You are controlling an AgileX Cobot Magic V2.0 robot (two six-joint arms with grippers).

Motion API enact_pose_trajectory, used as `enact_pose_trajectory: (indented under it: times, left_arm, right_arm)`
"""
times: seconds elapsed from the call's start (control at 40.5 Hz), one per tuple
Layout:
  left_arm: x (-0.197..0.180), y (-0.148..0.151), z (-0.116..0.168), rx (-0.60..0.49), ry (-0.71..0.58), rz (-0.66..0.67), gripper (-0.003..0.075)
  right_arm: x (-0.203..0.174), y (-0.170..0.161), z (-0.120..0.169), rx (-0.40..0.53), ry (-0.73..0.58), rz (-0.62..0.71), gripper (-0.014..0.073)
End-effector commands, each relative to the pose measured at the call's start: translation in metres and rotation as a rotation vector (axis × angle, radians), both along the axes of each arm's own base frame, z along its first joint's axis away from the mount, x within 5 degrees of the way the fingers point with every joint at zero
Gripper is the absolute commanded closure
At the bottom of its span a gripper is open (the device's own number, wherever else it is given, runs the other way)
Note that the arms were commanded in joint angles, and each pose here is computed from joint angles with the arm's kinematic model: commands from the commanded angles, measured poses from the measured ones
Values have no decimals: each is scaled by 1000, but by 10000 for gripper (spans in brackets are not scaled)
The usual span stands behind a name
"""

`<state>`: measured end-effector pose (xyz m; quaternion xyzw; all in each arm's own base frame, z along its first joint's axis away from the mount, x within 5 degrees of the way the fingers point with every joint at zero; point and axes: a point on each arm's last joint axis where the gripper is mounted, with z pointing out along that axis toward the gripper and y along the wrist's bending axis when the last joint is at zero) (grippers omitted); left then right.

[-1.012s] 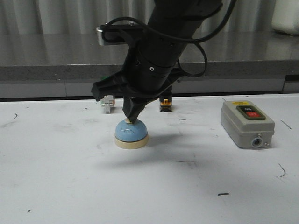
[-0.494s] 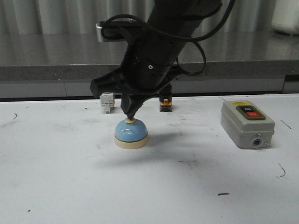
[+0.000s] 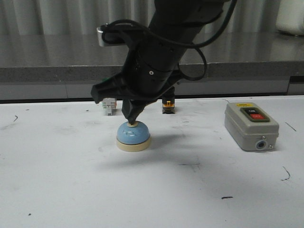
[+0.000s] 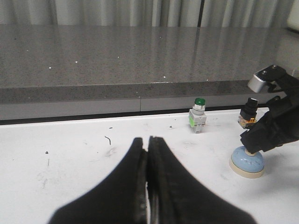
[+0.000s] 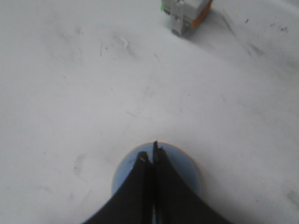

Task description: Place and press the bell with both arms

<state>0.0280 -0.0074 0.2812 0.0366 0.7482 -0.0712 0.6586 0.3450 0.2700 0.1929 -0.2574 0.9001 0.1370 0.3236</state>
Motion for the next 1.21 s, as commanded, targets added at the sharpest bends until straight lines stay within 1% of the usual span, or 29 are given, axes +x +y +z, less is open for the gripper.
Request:
enact_pose_trajectory:
  times: [0.0, 0.123, 0.271, 0.419, 0.592, 0.691, 0.765, 0.962, 1.184]
  left_arm:
    - [0, 0, 14, -25, -82, 6, 740]
    - [0, 0, 14, -25, -82, 6, 740]
    - [0, 0, 14, -25, -82, 6, 740]
    - [0, 0, 14, -25, -82, 6, 740]
    - [0, 0, 14, -25, -82, 6, 740]
    - [0, 0, 14, -25, -82, 6, 740]
    - [0, 0, 14, -25, -82, 6, 740]
    - [0, 0, 14, -25, -82, 6, 740]
    - [0, 0, 14, -25, -82, 6, 740]
  right_arm:
    - [2, 2, 30, 57, -81, 2, 662]
    - [1, 2, 41, 86, -119, 2, 662]
    - [-2, -1, 64, 129, -174, 2, 662]
    - [-6, -4, 81, 155, -209, 1, 662]
    - [-8, -6, 83, 152, -202, 1, 662]
    - [-7, -12, 86, 171, -178, -35, 662]
    - [-5, -25, 93, 185, -166, -75, 662]
    - [-12, -85, 110, 189, -191, -192, 662]
    - [-37, -155, 106, 161, -188, -342, 662]
